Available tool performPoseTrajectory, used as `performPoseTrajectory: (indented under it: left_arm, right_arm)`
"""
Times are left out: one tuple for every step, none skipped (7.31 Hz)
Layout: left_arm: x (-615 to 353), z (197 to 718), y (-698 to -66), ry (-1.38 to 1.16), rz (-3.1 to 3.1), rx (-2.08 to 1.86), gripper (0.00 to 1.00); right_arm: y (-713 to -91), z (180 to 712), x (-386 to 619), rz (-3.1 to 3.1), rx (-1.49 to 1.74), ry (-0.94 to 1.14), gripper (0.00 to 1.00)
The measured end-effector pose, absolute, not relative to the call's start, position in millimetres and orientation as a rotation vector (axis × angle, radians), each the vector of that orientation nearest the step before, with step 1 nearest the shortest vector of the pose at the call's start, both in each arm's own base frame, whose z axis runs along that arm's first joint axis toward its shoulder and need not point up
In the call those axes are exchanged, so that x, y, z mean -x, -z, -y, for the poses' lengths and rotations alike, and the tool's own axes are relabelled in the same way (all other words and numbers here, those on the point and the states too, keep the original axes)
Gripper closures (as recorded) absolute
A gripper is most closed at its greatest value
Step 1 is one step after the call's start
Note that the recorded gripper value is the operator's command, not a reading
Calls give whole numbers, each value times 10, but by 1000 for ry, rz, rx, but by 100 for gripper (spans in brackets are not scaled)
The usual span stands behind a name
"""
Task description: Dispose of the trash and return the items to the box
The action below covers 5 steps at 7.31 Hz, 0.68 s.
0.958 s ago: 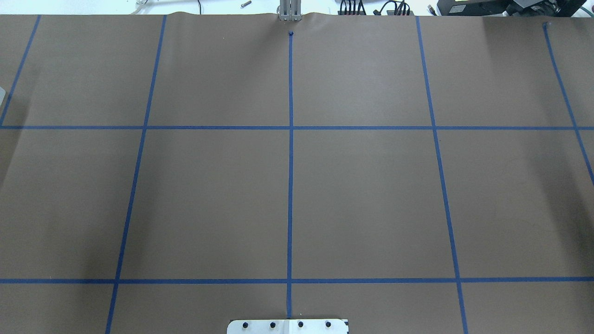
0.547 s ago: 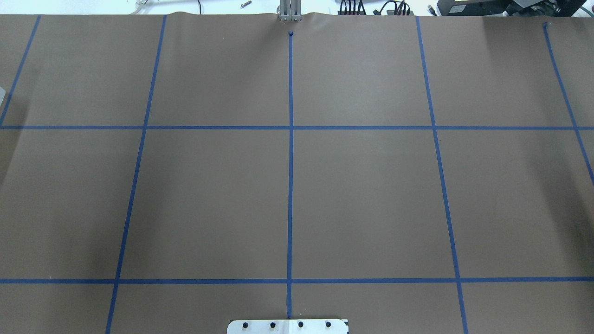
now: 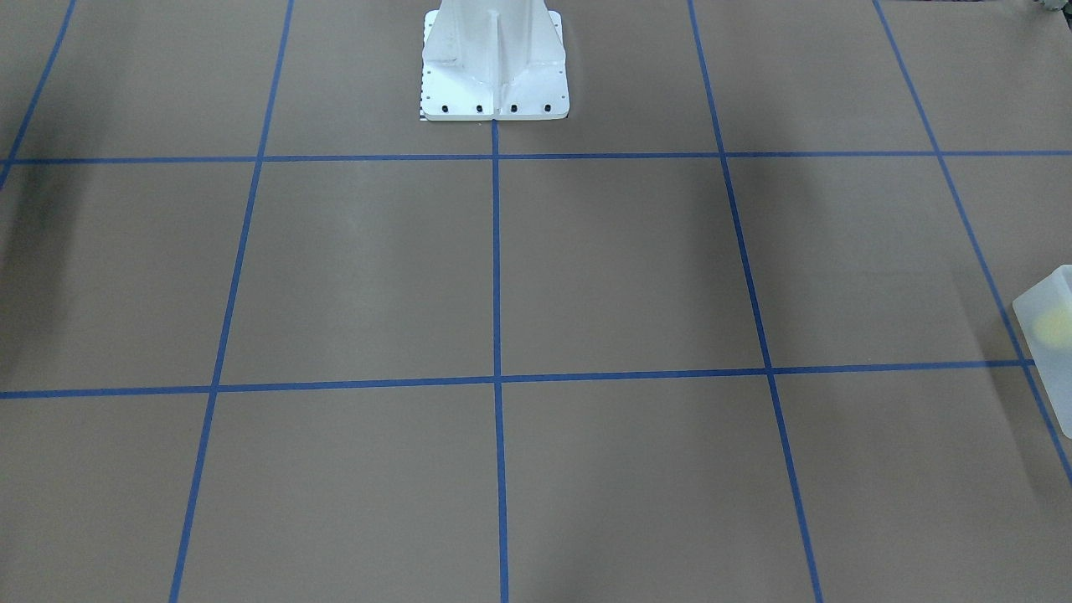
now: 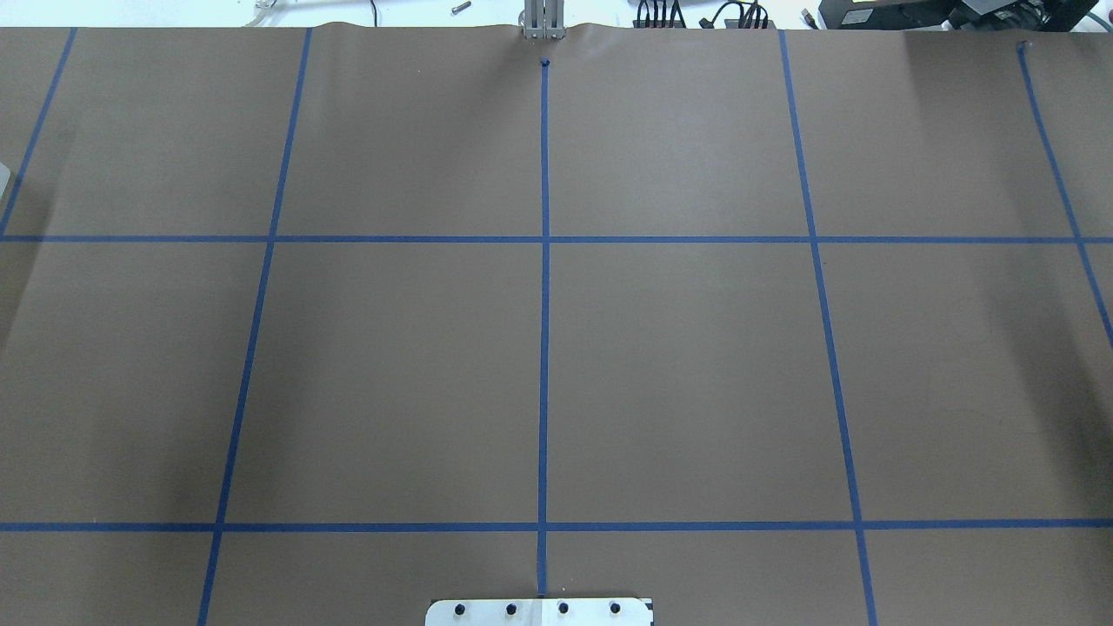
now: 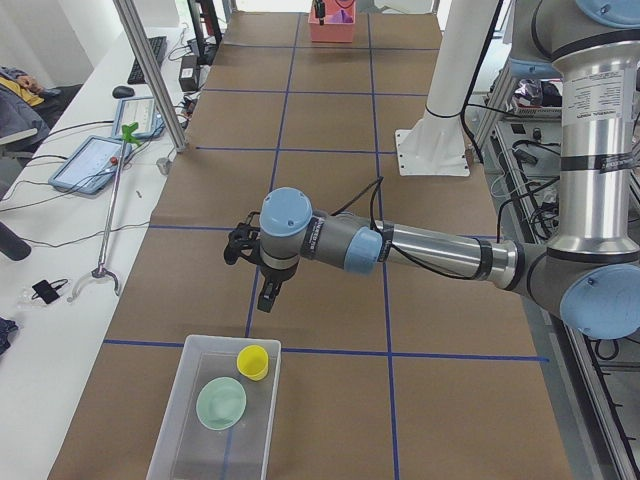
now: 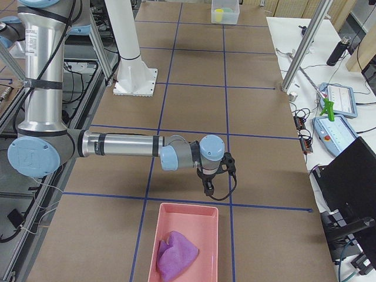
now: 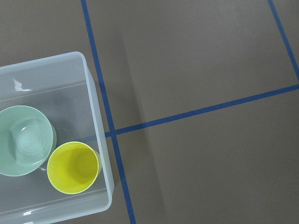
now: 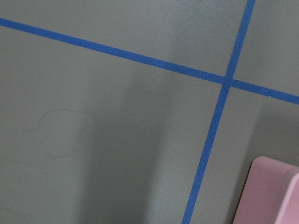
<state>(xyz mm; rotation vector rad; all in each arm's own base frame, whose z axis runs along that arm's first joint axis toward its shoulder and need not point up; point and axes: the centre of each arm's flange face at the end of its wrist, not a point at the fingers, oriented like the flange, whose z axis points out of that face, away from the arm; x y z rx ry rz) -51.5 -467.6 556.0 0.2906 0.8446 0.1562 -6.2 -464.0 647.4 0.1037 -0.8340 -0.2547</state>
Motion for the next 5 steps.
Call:
performPoseTrajectory:
  left_arm:
    - [515,4668,-5571,-155,-845,-288,2]
    - [515,4666,-5574,-154,-845,-288,2]
    - [515,4664,-5568,-155,-845,-290,2]
    - [515,4664,-5559,-156,-845,-293,2]
    - [513,4664,-5553,-157,-845,-294,2]
  right_arm:
    - [-6474,4640,64,834,-104,255,0]
    - [-6477,4640,64,834,-103,255,0]
    - [-6480,4640,69,834,-102,257,0]
    - [-6480,4640,76,834,-102,258,0]
    - [-6480,4639,86,834,-101,259,0]
